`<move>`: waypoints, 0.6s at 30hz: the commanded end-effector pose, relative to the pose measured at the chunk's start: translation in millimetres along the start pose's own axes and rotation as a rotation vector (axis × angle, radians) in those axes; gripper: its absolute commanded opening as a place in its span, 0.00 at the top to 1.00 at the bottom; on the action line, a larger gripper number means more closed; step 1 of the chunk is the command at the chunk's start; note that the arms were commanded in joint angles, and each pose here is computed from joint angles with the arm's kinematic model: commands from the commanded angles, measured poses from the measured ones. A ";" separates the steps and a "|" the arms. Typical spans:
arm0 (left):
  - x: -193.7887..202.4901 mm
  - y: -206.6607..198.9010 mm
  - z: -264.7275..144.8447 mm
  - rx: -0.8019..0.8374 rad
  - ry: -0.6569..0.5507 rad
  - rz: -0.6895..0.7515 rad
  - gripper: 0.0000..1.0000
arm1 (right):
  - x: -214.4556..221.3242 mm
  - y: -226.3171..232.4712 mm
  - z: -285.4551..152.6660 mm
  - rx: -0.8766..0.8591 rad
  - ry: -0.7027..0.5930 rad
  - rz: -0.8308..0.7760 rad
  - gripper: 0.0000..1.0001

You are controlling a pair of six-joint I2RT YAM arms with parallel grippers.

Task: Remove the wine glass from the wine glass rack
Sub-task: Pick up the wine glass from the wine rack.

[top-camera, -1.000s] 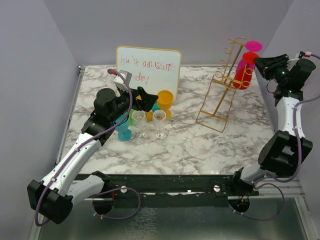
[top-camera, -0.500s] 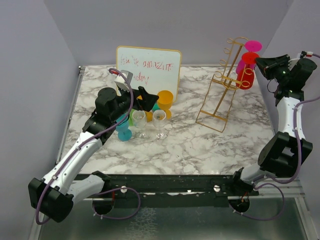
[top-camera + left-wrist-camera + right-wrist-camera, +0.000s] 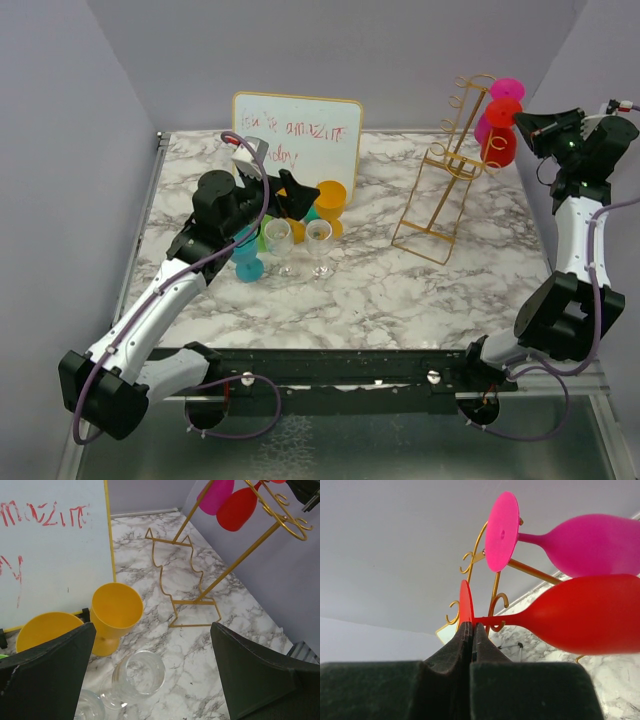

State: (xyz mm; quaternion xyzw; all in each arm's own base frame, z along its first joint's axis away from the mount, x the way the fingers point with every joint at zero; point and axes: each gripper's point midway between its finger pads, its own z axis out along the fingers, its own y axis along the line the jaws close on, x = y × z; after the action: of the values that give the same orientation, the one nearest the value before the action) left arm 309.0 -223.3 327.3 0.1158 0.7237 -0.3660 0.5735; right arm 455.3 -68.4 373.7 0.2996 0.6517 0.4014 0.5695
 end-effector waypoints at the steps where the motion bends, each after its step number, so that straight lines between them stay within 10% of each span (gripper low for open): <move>1: -6.5 -9.6 -0.5 0.028 0.009 -0.002 0.01 | -9.7 16.8 -9.9 0.000 -0.042 -0.021 0.99; 18: -4.0 -11.6 -1.8 0.041 0.013 -0.005 0.01 | -23.2 10.1 -22.6 0.097 -0.141 -0.054 1.00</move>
State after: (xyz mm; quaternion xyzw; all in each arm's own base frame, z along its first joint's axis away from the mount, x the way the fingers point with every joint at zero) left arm 307.5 -225.1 327.5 0.1187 0.7258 -0.3701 0.5677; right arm 445.1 -79.7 378.2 0.3340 0.6464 0.3599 0.5841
